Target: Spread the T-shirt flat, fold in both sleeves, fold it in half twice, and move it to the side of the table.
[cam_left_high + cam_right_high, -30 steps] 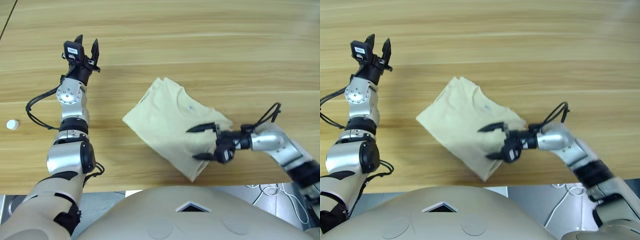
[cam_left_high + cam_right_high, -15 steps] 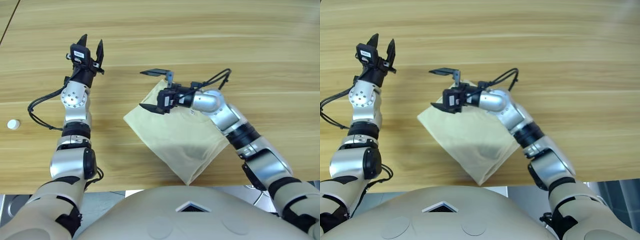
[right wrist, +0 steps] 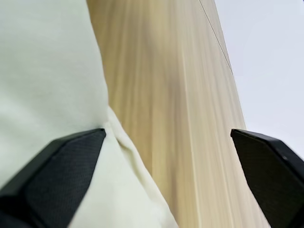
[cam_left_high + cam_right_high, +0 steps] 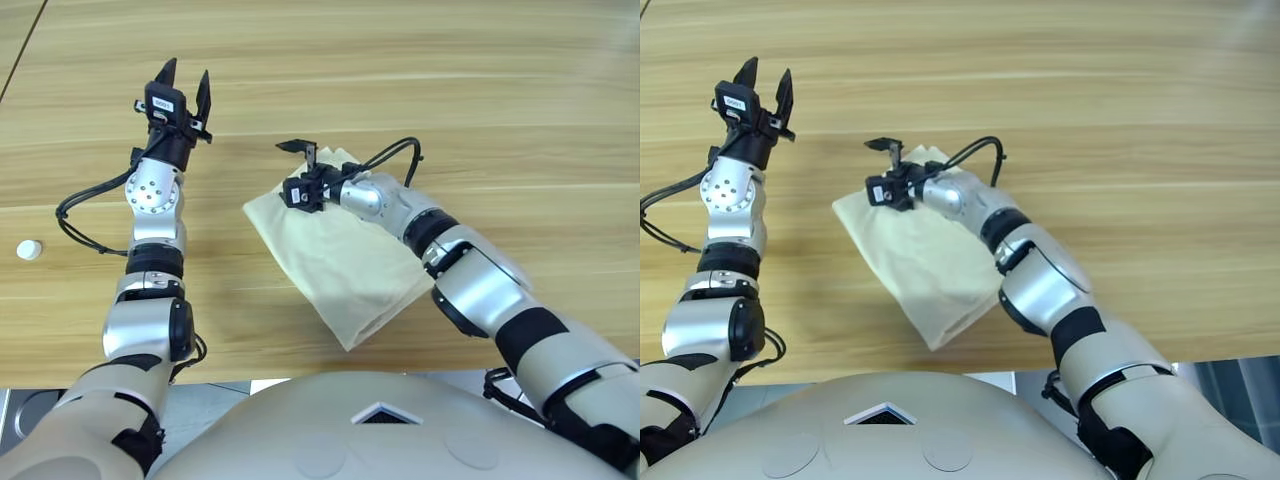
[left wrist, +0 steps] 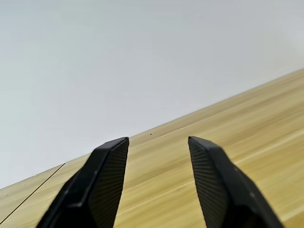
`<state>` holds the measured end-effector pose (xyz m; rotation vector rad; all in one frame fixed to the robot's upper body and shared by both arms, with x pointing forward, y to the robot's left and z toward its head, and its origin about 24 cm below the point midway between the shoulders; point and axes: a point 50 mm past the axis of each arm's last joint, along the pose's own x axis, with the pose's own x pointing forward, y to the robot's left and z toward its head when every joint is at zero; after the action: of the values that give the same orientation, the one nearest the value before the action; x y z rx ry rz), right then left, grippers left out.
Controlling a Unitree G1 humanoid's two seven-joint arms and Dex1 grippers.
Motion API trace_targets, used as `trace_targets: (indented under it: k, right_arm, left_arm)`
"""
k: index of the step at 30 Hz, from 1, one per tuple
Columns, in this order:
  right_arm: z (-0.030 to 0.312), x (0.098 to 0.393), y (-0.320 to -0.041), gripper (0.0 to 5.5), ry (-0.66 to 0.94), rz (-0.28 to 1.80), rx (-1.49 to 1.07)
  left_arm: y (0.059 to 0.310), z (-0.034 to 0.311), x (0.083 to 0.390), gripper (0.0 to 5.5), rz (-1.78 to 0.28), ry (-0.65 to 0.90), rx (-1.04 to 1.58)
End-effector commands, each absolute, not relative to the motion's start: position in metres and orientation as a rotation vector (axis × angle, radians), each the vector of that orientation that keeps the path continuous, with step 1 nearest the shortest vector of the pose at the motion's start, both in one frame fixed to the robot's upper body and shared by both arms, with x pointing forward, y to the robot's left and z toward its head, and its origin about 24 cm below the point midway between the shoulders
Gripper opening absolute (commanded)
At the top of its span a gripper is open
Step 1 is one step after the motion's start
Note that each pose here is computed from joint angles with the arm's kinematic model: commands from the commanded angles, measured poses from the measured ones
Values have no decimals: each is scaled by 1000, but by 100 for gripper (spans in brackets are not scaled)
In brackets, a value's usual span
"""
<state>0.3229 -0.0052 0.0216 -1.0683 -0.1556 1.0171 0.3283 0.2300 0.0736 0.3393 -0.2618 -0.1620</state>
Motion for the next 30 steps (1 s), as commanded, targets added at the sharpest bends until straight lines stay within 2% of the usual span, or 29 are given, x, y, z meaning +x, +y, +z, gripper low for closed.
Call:
trace_targets:
  k: [1, 8, 15, 19, 22, 27, 30]
  right_arm:
    - [-14, 326, -43, 489, 193, 799, -1053]
    - [-3, 341, -54, 489, 276, 510, -852]
    - [13, 351, -50, 489, 262, 419, -622]
    - [38, 361, -45, 489, 132, 430, -461]
    - [66, 364, -44, 489, -67, 537, -363]
    - [112, 350, -83, 489, -365, 751, -303]
    - [127, 317, -116, 489, -438, 954, -354]
  left_arm:
    - [225, 71, 325, 232, -175, -260, 356]
    - [216, 77, 322, 232, -201, -303, 396]
    - [211, 81, 319, 232, -223, -328, 425]
    - [209, 83, 316, 232, -240, -353, 420]
    - [203, 90, 304, 232, -335, -440, 443]
    - [194, 105, 265, 232, -652, -567, 542]
    - [188, 96, 227, 232, -943, -496, 654]
